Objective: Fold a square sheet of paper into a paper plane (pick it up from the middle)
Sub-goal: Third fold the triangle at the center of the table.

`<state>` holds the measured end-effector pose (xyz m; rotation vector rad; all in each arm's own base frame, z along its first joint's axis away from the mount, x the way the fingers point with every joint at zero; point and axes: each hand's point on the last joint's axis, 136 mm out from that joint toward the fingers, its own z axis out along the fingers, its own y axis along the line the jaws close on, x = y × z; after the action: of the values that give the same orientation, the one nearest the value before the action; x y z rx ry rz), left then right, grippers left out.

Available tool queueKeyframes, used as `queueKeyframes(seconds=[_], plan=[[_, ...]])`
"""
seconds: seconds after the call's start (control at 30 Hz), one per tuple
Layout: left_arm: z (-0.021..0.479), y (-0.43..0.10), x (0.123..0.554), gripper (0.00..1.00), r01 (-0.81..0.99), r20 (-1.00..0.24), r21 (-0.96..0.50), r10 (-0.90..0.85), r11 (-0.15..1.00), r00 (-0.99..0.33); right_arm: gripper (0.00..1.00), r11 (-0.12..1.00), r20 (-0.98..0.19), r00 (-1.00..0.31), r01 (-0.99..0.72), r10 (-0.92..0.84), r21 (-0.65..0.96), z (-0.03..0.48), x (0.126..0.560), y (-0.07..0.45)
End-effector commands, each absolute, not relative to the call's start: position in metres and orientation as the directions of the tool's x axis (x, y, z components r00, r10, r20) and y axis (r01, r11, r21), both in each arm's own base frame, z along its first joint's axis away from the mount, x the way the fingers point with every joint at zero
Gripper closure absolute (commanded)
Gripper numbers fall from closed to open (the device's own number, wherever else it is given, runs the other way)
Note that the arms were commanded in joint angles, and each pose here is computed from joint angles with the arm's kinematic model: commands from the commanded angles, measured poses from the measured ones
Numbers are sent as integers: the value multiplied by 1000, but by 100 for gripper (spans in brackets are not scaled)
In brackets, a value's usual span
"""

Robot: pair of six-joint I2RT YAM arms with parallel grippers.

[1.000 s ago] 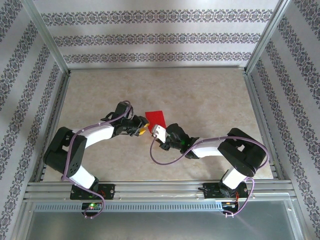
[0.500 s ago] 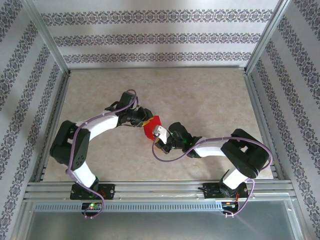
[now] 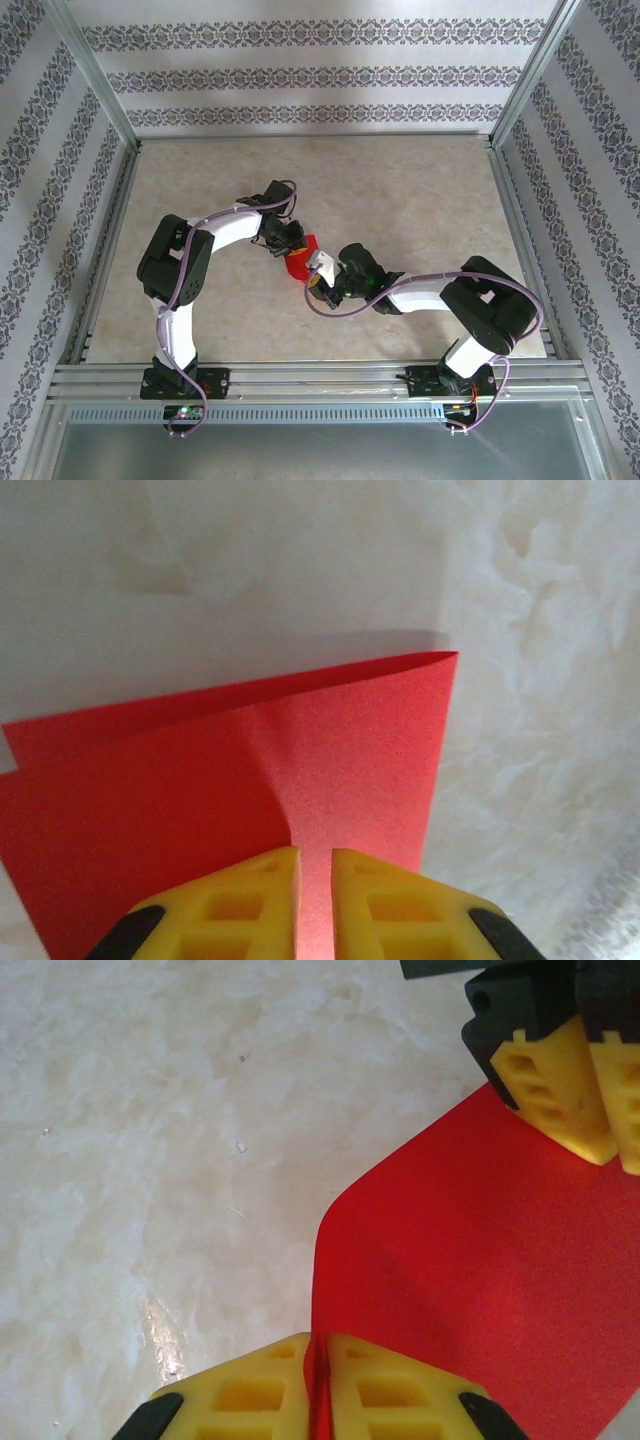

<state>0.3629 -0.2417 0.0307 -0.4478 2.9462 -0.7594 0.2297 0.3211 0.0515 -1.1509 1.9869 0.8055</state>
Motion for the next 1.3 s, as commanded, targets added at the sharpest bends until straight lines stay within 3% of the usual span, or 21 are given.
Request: queueKeyframes(seconds=[0.0,0.73,1.27], plan=[[14,-232,347,87,-242,46,-385,-244,890,-969,88,419,-790,-419,-879,-447,228,50,230,322],[-10,-237,339,92,-152,83,-343,-131,927,-988,85,598,-698,-604,-739,-385,310,37,260,317],[-12,-241,339,94,-110,82,-350,-86,930,-993,85,664,-662,-645,-689,-381,289,25,271,309]])
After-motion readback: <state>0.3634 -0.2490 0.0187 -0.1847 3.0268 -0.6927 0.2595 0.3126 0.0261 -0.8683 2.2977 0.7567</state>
